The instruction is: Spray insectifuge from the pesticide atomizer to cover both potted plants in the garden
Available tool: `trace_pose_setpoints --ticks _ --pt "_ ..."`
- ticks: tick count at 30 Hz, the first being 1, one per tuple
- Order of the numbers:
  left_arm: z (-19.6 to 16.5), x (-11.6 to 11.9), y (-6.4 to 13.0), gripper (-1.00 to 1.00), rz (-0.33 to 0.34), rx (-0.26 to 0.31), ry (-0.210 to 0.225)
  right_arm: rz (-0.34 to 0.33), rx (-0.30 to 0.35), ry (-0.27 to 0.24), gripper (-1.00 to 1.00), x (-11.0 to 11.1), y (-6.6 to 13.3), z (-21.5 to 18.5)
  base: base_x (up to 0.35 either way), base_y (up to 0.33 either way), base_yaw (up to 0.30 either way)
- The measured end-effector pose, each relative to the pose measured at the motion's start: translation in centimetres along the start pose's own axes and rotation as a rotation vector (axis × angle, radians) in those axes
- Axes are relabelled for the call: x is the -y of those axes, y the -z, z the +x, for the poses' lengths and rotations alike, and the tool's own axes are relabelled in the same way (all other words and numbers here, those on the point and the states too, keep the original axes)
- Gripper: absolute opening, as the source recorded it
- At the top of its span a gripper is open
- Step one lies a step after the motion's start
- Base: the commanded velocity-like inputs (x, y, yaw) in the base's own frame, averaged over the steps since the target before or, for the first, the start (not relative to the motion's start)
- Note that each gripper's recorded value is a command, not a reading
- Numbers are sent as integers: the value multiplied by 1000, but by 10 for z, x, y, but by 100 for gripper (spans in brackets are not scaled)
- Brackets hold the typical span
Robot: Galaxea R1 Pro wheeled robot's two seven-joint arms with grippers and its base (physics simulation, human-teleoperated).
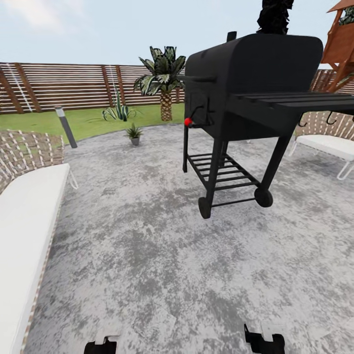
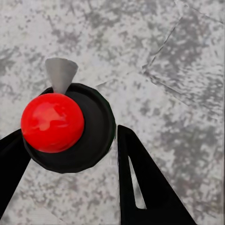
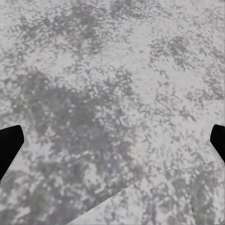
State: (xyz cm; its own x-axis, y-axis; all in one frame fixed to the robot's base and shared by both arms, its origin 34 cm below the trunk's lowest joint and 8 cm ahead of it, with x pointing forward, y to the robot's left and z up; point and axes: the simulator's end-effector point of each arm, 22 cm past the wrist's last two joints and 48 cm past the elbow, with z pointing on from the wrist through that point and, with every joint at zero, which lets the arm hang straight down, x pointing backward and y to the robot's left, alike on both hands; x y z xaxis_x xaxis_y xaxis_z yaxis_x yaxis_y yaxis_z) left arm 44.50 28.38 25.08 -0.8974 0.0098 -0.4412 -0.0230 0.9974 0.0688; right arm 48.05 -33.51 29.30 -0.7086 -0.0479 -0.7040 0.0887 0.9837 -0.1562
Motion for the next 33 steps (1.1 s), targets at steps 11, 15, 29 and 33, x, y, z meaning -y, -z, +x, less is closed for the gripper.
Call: trace_pose_setpoints --ticks 11,15,29,33 --pt "0 -2 0 -100 -3 -1 2 -1 0 0 100 0 0 0 336 -10 43" --pt "0 -2 0 -100 -4 -1 5 -3 0 1 100 -1 0 0 339 0 273" --pt "0 -2 0 -100 -4 -1 9 -3 -1 2 100 -1 0 1 339 0 276" --pt "0 -2 0 -100 -4 -1 7 -3 -1 2 100 -1 0 1 339 0 276"
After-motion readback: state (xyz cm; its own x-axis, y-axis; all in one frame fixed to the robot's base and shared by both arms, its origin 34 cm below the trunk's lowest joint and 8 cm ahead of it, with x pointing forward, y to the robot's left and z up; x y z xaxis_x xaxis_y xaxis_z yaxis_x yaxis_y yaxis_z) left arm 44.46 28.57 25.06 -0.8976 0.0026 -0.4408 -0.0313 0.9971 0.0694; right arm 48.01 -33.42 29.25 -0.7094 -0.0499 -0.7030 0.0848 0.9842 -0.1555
